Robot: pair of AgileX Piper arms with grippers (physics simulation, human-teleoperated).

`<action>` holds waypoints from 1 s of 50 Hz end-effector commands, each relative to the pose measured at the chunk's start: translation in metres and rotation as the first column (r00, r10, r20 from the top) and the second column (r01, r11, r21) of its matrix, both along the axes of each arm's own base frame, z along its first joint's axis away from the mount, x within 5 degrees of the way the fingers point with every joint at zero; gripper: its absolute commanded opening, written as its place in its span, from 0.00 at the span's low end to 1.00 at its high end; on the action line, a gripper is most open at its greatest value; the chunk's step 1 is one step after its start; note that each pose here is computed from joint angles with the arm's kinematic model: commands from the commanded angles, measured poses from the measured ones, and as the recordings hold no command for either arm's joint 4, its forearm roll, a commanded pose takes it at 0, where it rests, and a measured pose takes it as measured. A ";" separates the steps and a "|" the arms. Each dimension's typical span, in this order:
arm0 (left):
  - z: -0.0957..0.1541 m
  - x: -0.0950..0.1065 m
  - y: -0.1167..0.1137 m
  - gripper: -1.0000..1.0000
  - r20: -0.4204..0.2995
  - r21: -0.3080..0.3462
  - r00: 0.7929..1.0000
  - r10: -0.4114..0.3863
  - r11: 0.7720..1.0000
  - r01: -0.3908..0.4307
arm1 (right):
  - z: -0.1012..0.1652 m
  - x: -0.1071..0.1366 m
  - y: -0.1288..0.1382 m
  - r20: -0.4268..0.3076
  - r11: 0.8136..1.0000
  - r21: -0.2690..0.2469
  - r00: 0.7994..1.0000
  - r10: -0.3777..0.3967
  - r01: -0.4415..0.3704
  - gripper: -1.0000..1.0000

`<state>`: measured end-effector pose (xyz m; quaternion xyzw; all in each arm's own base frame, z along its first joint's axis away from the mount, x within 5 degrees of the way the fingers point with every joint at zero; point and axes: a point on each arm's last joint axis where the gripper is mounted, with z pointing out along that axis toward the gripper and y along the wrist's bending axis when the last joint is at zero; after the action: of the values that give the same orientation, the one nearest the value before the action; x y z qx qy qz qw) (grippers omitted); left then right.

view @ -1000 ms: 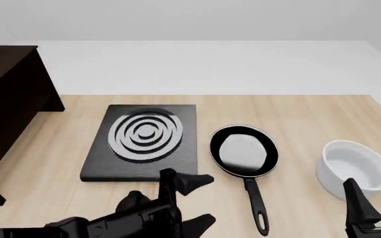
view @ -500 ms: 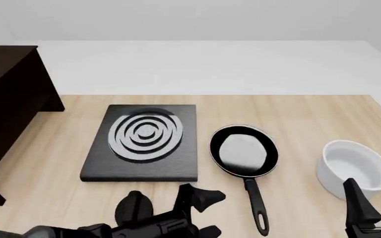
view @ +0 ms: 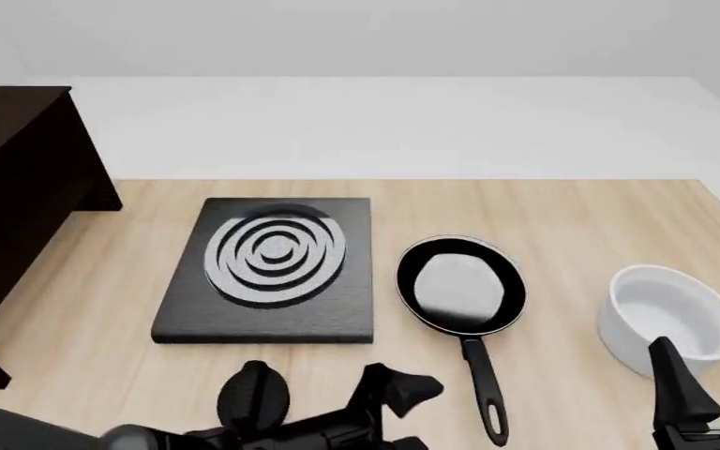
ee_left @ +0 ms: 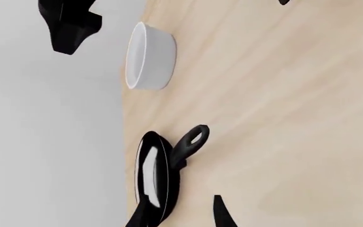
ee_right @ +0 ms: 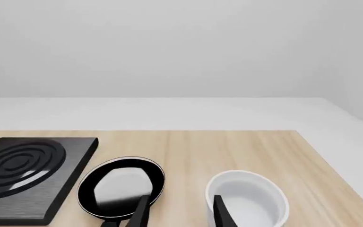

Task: Put the frying pan under the cabinet shelf.

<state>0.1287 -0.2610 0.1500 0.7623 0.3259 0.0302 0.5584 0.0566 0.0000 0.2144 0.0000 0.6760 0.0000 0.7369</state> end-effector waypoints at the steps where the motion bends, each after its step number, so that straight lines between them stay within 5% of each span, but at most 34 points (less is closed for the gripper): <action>1: -0.009 0.002 -0.007 1.00 0.014 0.034 1.000 -0.017 0.999 0.016 | 0.000 0.000 0.000 0.000 1.000 0.000 1.000 0.000 0.000 1.00; 50: -0.042 0.026 -0.042 1.00 0.043 0.128 0.999 -0.032 0.991 0.026 | 0.000 0.000 0.000 0.000 1.000 0.000 1.000 0.000 0.000 1.00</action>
<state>0.1501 -0.2958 0.1158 0.7970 0.3003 0.0571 0.5210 0.0566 0.0000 0.2144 0.0000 0.6760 0.0000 0.7369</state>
